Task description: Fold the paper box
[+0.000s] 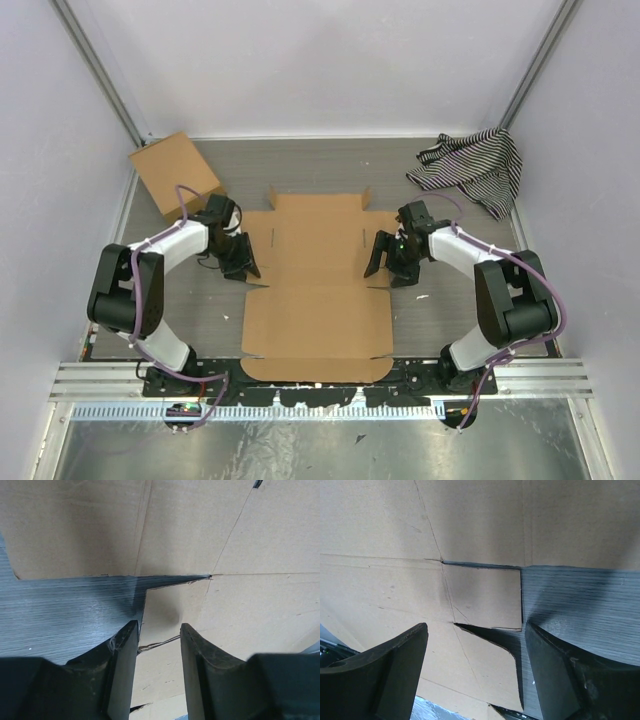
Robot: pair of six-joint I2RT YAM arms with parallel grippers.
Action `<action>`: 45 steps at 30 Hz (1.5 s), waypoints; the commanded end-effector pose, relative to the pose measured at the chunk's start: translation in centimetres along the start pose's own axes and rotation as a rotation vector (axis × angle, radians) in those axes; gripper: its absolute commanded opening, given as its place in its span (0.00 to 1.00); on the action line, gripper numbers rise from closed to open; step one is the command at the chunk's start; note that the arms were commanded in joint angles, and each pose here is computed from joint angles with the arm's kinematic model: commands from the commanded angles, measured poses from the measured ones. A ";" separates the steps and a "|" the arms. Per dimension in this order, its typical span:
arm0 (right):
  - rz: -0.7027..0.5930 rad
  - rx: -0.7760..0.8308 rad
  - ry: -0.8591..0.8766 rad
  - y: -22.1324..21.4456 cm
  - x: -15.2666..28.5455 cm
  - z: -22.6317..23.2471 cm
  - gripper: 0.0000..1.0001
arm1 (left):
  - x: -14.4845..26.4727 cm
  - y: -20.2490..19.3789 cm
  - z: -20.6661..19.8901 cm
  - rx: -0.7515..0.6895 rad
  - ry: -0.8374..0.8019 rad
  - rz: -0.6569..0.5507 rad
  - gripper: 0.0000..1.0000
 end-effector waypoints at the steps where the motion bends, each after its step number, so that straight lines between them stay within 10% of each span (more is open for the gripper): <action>1: -0.034 0.009 0.002 0.9 0.2 0.5 0.83 | 1.6 0.1 -1.0 -0.009 -0.051 -0.024 0.44; 13: -0.040 0.025 -0.010 1.6 0.5 0.9 0.82 | 2.7 0.3 -2.6 -0.034 -0.056 -0.048 0.30; 20: -0.021 0.031 -0.082 1.5 0.7 0.1 0.81 | 1.4 0.4 -2.6 -0.033 -0.030 -0.016 0.00; 45: -0.102 0.182 -0.056 4.0 2.1 4.7 0.75 | 0.8 0.3 -3.1 -0.057 -0.017 -0.004 0.00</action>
Point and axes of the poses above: each gripper's point midway between its finger pads, its own x axis back along the fingers, its own z axis along the line the jaws close on, y = z × x, the point moved 6 cm from there along x, back along the fingers, and after that the axes turned 10 degrees about x, right-handed, at the moved point
